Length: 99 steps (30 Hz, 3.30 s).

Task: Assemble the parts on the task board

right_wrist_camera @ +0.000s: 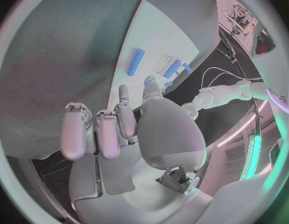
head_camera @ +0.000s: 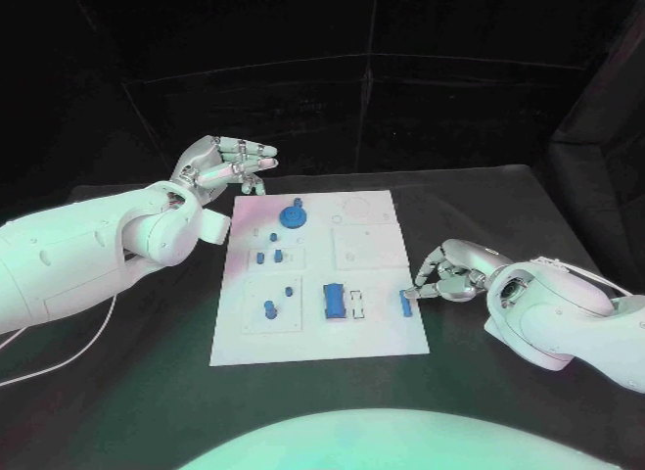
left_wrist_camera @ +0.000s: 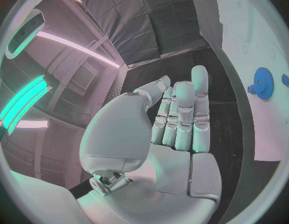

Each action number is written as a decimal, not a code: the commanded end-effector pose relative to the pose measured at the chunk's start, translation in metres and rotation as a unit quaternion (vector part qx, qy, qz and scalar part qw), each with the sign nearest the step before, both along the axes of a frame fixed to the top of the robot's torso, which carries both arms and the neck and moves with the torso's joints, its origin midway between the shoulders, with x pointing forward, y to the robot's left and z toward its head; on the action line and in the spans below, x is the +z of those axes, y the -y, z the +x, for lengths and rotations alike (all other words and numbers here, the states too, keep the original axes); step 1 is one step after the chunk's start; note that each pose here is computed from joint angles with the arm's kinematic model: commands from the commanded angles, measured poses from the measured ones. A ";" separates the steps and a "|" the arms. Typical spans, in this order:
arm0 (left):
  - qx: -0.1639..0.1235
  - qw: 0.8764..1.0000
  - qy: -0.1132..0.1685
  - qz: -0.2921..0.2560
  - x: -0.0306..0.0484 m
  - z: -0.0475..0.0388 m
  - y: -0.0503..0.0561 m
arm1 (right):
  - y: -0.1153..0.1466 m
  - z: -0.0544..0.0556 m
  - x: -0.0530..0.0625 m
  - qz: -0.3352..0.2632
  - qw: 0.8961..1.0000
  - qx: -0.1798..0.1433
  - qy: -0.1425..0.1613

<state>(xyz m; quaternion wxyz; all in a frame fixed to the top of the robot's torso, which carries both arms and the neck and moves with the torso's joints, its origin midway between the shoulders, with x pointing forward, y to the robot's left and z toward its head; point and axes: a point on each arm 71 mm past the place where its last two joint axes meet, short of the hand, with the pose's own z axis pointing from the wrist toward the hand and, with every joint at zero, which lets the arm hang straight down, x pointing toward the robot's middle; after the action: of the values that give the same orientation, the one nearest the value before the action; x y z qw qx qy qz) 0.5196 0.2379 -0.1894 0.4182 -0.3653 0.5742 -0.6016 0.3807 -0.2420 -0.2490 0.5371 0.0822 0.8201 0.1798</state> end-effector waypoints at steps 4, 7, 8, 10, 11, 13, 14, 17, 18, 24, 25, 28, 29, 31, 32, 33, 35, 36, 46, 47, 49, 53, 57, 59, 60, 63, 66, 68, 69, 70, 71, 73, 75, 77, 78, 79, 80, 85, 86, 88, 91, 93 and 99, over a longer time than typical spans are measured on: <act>-0.004 1.000 0.001 -0.004 0.0009 -0.0001 0.001 | -0.009 0.000 -0.008 -0.040 0.999 0.014 -0.014; -0.004 1.000 0.000 -0.004 0.0005 -0.0001 0.001 | -0.015 0.000 -0.013 -0.038 0.999 0.019 -0.017; -0.004 1.000 0.000 -0.004 0.0004 -0.0001 0.001 | -0.017 0.000 -0.014 -0.039 0.999 0.020 -0.019; -0.004 1.000 0.000 -0.003 0.0002 0.0000 0.001 | -0.018 -0.001 -0.017 -0.040 0.999 0.022 -0.024; -0.004 1.000 0.000 -0.003 0.0002 0.0000 0.001 | -0.019 -0.001 -0.018 -0.041 0.999 0.022 -0.025; -0.004 1.000 0.000 -0.003 0.0000 0.0000 0.001 | -0.020 -0.002 -0.020 -0.043 0.998 0.024 -0.030; -0.004 1.000 0.000 -0.003 0.0000 -0.0001 0.000 | -0.021 -0.002 -0.021 -0.044 0.998 0.025 -0.033; -0.003 1.000 0.000 -0.003 -0.0002 0.0000 0.000 | -0.023 -0.004 -0.024 -0.049 0.998 0.029 -0.038; -0.003 1.000 0.000 -0.003 -0.0002 0.0000 0.000 | -0.023 -0.004 -0.024 -0.051 0.997 0.031 -0.040; -0.004 1.000 -0.001 -0.003 -0.0005 0.0000 0.000 | -0.026 -0.004 -0.026 -0.073 0.996 0.039 -0.038; -0.004 1.000 -0.001 -0.003 -0.0005 0.0000 0.000 | -0.027 -0.004 -0.026 -0.078 0.995 0.042 -0.037; -0.004 1.000 -0.001 -0.003 -0.0006 -0.0001 0.000 | -0.031 -0.004 -0.027 -0.090 0.994 0.050 -0.032; -0.004 1.000 -0.001 -0.003 -0.0007 -0.0001 0.000 | -0.032 -0.005 -0.027 -0.094 0.994 0.052 -0.030; -0.003 1.000 -0.001 -0.003 -0.0007 -0.0001 -0.001 | -0.034 -0.005 -0.028 -0.102 0.993 0.057 -0.026; -0.003 1.000 -0.001 -0.003 -0.0007 -0.0001 -0.001 | -0.035 -0.006 -0.028 -0.106 0.992 0.058 -0.024; -0.003 1.000 -0.001 -0.002 -0.0008 -0.0002 -0.001 | -0.035 -0.006 -0.028 -0.109 0.992 0.059 -0.023; -0.003 1.000 -0.001 -0.002 -0.0008 -0.0002 -0.001 | -0.036 -0.006 -0.028 -0.114 0.992 0.058 -0.018; -0.003 1.000 -0.001 -0.002 -0.0008 -0.0002 -0.001 | -0.036 -0.006 -0.028 -0.115 0.992 0.058 -0.017; -0.003 1.000 -0.002 -0.002 -0.0009 -0.0004 -0.002 | -0.038 -0.010 -0.025 -0.087 0.995 0.044 -0.018; -0.003 1.000 -0.002 -0.002 -0.0009 -0.0004 -0.002 | -0.038 -0.010 -0.024 -0.083 0.996 0.042 -0.018; -0.003 1.000 -0.002 -0.002 -0.0009 -0.0004 -0.001 | -0.040 -0.011 -0.022 -0.067 0.997 0.038 -0.015; -0.003 1.000 -0.002 -0.002 -0.0009 -0.0004 -0.001 | -0.042 -0.014 -0.018 -0.030 0.999 0.028 -0.008; -0.004 1.000 -0.002 -0.002 -0.0009 -0.0006 -0.001 | -0.046 -0.016 -0.012 0.013 1.000 0.018 0.000; -0.005 1.000 -0.002 -0.003 -0.0008 -0.0007 -0.001 | -0.047 -0.017 -0.012 0.034 0.999 0.010 -0.007; -0.005 1.000 -0.002 -0.003 -0.0008 -0.0007 -0.001 | -0.048 -0.017 -0.012 0.044 0.999 0.006 -0.012; -0.005 1.000 -0.002 -0.003 -0.0008 -0.0009 -0.001 | -0.050 -0.018 -0.013 0.060 0.998 0.001 -0.021; -0.006 1.000 -0.002 -0.003 -0.0007 -0.0010 0.000 | -0.053 -0.018 -0.014 0.076 0.997 -0.003 -0.034; -0.007 1.000 -0.002 -0.004 -0.0006 -0.0012 0.000 | -0.055 -0.017 -0.015 0.084 0.996 -0.006 -0.042; -0.007 1.000 -0.002 -0.004 -0.0006 -0.0012 0.000 | -0.056 -0.017 -0.016 0.087 0.995 -0.007 -0.046; -0.007 1.000 -0.002 -0.004 -0.0006 -0.0013 0.000 | -0.057 -0.017 -0.017 0.090 0.995 -0.007 -0.048; -0.007 1.000 -0.002 -0.004 -0.0005 -0.0013 -0.001 | -0.058 -0.017 -0.017 0.092 0.994 -0.007 -0.050; -0.007 1.000 -0.002 -0.004 -0.0005 -0.0014 -0.001 | -0.060 -0.016 -0.018 0.095 0.994 -0.007 -0.054; -0.008 1.000 -0.002 -0.004 -0.0005 -0.0015 0.000 | -0.062 -0.016 -0.019 0.095 0.994 -0.006 -0.061; -0.008 1.000 -0.002 -0.004 -0.0004 -0.0015 0.000 | -0.065 -0.015 -0.021 0.095 0.993 -0.004 -0.071; -0.008 1.000 -0.002 -0.004 -0.0004 -0.0016 -0.001 | -0.067 -0.015 -0.022 0.096 0.993 -0.003 -0.075; -0.008 1.000 -0.002 -0.004 -0.0004 -0.0016 -0.001 | -0.068 -0.015 -0.023 0.097 0.992 -0.002 -0.078; -0.008 1.000 -0.002 -0.004 -0.0004 -0.0016 -0.001 | -0.070 -0.015 -0.023 0.098 0.992 -0.001 -0.081; -0.008 1.000 -0.002 -0.005 -0.0004 -0.0017 0.000 | -0.079 -0.013 -0.025 0.102 0.991 0.002 -0.081; -0.008 1.000 -0.002 -0.004 -0.0004 -0.0016 0.000 | -0.079 -0.012 -0.025 0.102 0.992 0.001 -0.081; -0.008 1.000 -0.002 -0.004 -0.0004 -0.0016 0.000 | -0.080 -0.011 -0.026 0.101 0.992 0.000 -0.080; -0.008 1.000 -0.002 -0.004 -0.0004 -0.0017 0.000 | -0.082 -0.011 -0.026 0.100 0.992 0.000 -0.080; -0.009 1.000 -0.002 -0.004 -0.0004 -0.0017 0.000 | -0.083 -0.010 -0.027 0.099 0.992 0.000 -0.080; -0.009 1.000 -0.002 -0.005 -0.0005 -0.0016 0.000 | -0.085 -0.010 -0.027 0.096 0.992 0.003 -0.080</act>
<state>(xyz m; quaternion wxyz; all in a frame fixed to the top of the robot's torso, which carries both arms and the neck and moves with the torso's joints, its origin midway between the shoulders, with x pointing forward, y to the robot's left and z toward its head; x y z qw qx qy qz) 0.5181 0.2391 -0.1913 0.4142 -0.3651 0.5770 -0.6019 0.3714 -0.1588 -0.2768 0.4600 0.1481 0.8388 0.2507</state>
